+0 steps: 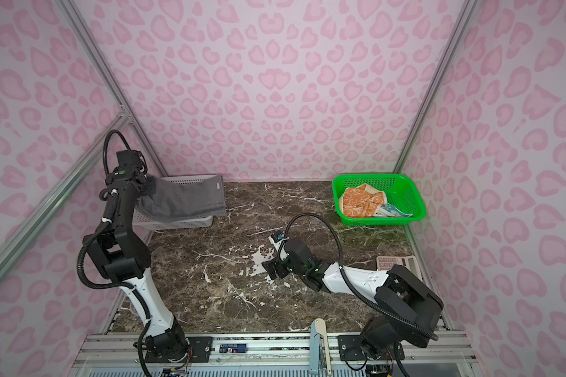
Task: Fold and stack the towels
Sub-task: 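Lower the grey towel into the white basket with the left gripper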
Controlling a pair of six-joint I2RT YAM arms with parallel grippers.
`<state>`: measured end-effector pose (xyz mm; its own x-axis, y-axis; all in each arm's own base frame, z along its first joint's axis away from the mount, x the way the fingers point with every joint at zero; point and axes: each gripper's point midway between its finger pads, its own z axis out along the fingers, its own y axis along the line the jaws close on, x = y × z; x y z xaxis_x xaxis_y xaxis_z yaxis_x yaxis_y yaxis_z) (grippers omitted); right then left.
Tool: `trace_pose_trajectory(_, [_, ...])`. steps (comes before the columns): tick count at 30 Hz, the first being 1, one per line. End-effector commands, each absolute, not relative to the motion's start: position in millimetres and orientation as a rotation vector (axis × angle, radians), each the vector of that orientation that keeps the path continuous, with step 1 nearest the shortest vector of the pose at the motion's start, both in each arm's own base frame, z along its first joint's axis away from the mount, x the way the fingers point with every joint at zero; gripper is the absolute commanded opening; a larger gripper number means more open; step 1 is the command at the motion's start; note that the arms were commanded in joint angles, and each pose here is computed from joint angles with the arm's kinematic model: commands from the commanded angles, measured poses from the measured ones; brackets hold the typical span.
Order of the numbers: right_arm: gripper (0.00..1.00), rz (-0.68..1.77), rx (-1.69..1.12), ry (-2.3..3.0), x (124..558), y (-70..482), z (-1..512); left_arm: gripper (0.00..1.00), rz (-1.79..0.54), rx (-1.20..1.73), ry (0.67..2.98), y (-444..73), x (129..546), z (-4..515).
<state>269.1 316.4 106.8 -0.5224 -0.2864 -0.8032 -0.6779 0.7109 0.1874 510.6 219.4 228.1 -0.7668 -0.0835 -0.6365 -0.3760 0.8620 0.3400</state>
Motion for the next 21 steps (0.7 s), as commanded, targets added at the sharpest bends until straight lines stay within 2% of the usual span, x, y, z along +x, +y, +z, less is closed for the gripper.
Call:
trace_pose_trajectory(1, [0.99, 0.647, -0.74, 2.105, 269.8, 321.3, 107.2, 0.03, 0.653, -0.344, 2.353, 229.5, 516.6, 235.7])
trace_pose_trajectory(12, [0.99, 0.646, -0.744, 2.105, 269.1, 321.0, 108.0, 0.05, 0.607, -0.343, 2.388, 229.4, 533.6, 203.5])
trace_pose_trajectory(21, [0.99, 0.649, -0.746, 2.113, 269.4, 322.7, 106.3, 0.06, 0.636, -0.347, 2.357, 235.2, 540.8, 205.4])
